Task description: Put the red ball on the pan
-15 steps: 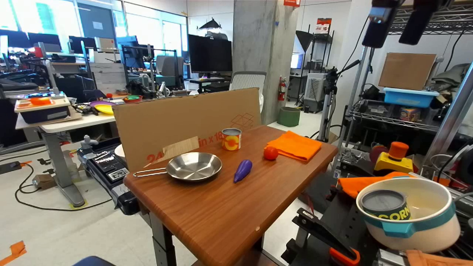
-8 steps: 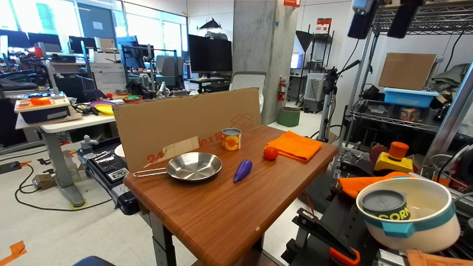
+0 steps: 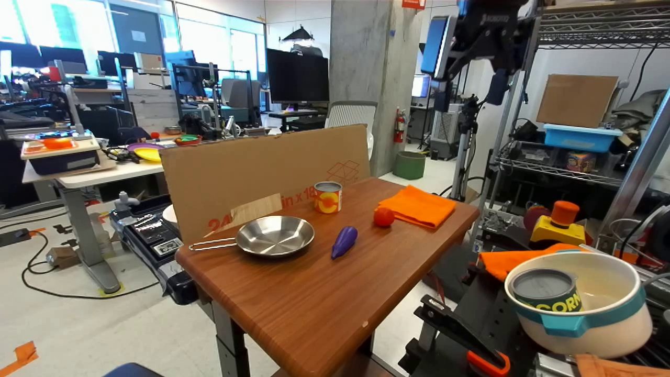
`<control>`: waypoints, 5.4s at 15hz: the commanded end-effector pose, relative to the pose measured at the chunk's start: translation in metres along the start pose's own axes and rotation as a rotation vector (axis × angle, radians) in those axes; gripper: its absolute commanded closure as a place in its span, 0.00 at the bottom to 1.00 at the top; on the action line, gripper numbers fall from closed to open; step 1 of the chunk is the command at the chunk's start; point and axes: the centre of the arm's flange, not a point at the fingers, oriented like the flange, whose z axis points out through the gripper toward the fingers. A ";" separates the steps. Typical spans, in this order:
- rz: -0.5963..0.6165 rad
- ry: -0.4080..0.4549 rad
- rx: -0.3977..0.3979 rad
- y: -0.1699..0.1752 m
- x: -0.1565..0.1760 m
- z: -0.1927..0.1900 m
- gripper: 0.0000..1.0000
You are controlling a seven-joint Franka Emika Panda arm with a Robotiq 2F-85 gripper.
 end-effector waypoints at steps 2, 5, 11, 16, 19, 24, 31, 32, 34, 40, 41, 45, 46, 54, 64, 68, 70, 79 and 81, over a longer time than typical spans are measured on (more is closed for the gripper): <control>0.046 -0.067 -0.027 -0.016 0.086 0.053 0.00; 0.039 -0.118 -0.037 -0.022 0.121 0.087 0.00; -0.005 -0.220 -0.046 -0.047 0.167 0.161 0.00; -0.049 -0.288 -0.087 -0.061 0.188 0.221 0.00; -0.081 -0.360 -0.106 -0.064 0.194 0.251 0.00; -0.146 -0.452 -0.147 -0.078 0.188 0.277 0.35; -0.172 -0.374 -0.162 -0.088 0.173 0.238 0.78; -0.183 -0.359 -0.160 -0.092 0.169 0.227 0.78; -0.210 -0.306 -0.161 -0.107 0.153 0.194 0.78; -0.274 -0.207 -0.122 -0.187 0.147 0.125 0.78; -0.279 -0.196 -0.116 -0.197 0.147 0.120 0.78; -0.294 -0.166 -0.109 -0.229 0.147 0.125 0.78; -0.300 -0.153 -0.108 -0.235 0.147 0.131 0.78; -0.349 -0.176 -0.133 -0.278 0.157 0.183 0.78; -0.381 -0.266 -0.156 -0.296 0.162 0.236 0.78; -0.407 -0.306 -0.206 -0.290 0.159 0.231 0.27; -0.429 -0.306 -0.215 -0.281 0.152 0.219 0.13; -0.404 -0.264 -0.181 -0.267 0.138 0.165 0.00; -0.368 -0.265 -0.167 -0.253 0.134 0.141 0.00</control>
